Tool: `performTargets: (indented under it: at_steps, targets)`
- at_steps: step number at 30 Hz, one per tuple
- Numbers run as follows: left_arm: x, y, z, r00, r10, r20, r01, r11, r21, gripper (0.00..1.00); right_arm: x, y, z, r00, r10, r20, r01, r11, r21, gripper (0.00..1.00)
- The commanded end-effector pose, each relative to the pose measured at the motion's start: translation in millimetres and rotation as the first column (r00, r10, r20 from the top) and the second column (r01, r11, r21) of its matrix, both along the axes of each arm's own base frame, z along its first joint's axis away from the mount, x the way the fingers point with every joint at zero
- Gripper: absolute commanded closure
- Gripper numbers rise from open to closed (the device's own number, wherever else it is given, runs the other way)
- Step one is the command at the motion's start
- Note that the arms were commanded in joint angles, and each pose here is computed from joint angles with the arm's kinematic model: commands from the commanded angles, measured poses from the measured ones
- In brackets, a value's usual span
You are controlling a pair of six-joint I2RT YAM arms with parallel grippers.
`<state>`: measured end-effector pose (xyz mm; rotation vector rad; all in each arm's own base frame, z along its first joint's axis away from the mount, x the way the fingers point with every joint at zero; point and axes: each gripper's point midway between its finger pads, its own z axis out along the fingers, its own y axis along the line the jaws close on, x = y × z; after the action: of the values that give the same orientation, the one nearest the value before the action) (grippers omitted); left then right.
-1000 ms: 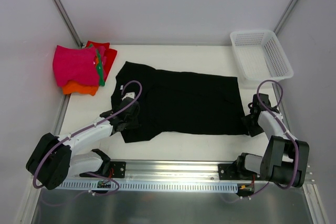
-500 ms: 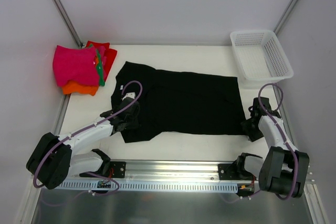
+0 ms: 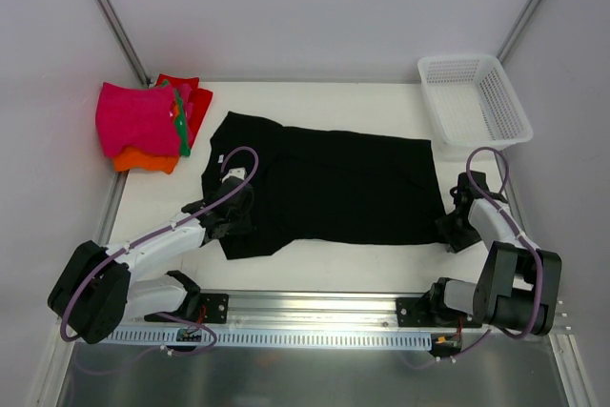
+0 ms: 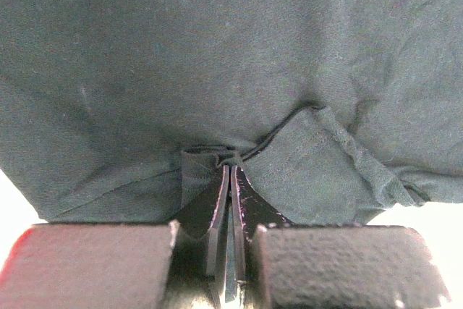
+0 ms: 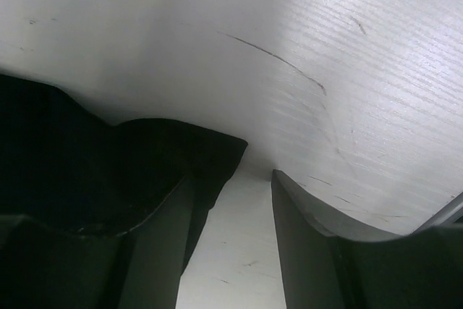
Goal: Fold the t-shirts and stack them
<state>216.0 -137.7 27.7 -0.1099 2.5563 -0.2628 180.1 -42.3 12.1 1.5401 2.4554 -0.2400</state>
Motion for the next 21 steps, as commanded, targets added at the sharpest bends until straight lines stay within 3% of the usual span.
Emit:
performTargets:
  at_steps: [1, 4, 5, 7, 21]
  targets:
    - [7.0, 0.0, 7.6, 1.000, 0.012, 0.024, -0.012, 1.000, -0.013, 1.00, 4.7, -0.7, -13.3, 1.000, -0.012, 0.004, 0.012, 1.000, 0.007, 0.50]
    - [7.5, 0.6, 7.0, 1.000, 0.014, 0.024, -0.013, 1.000, -0.010, 1.00, 6.9, -2.8, -13.3, 1.000, 0.000, 0.010, 0.000, 1.000, -0.005, 0.64]
    - [7.6, 0.4, 7.4, 1.000, 0.015, 0.024, -0.015, 1.000, -0.011, 1.00, 8.7, -3.8, -12.5, 1.000, 0.004, 0.011, -0.004, 1.000, -0.009, 0.81]
    - [7.5, 0.5, 7.0, 1.000, 0.013, 0.022, -0.013, 1.000, -0.009, 1.00, 7.8, -2.3, -15.4, 1.000, 0.010, -0.008, -0.010, 1.000, 0.001, 0.98]
    - [7.4, 1.6, 9.3, 0.999, 0.011, 0.035, -0.010, 1.000, -0.007, 1.00, 21.7, 1.4, -11.1, 0.996, 0.046, 0.080, -0.048, 0.999, 0.017, 1.00]
